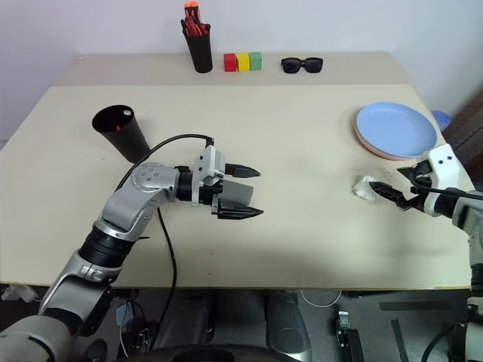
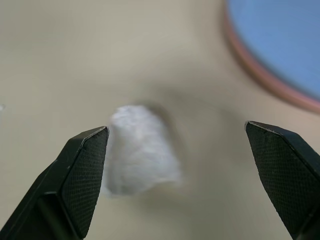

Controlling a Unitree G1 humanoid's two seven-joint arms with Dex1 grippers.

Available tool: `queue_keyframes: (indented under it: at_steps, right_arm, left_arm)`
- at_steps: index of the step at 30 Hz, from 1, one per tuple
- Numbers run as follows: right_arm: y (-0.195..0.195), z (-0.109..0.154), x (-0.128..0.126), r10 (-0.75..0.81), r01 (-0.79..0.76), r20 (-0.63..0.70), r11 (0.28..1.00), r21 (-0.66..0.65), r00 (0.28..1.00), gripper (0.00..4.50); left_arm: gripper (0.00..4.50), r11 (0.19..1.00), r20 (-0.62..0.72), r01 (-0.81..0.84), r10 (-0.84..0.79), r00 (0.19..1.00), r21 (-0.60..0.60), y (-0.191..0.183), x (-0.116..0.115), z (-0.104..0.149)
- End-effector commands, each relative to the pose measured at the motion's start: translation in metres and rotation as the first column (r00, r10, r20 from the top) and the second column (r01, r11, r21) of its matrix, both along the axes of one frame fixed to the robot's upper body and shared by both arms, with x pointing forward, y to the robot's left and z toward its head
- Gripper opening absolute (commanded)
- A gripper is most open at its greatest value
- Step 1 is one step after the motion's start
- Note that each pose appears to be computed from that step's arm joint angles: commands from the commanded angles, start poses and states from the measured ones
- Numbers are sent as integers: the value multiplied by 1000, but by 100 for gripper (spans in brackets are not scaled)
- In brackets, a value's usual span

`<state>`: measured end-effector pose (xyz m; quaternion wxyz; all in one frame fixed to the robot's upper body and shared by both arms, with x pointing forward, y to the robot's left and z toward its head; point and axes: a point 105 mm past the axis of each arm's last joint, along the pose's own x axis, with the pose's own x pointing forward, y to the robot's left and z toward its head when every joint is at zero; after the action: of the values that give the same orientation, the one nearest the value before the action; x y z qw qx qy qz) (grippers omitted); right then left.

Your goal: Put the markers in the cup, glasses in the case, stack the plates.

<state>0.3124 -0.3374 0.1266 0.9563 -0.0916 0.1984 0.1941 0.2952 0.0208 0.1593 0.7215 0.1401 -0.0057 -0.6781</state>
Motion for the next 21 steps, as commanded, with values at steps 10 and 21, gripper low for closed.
queue_keyframes:
  at_steps: [10, 21]
  right_arm:
    - [23, -3, 3, 64, -64, -27, 997, 31, 998, 158]
    - [6, 54, 41, -73, 76, 281, 997, 1, 957, 113]
  left_arm:
    - [450, 1000, 54, -13, 13, 998, -4, 5, -4, 9]
    - [450, 1000, 54, -23, 24, 998, -8, 4, -4, 9]
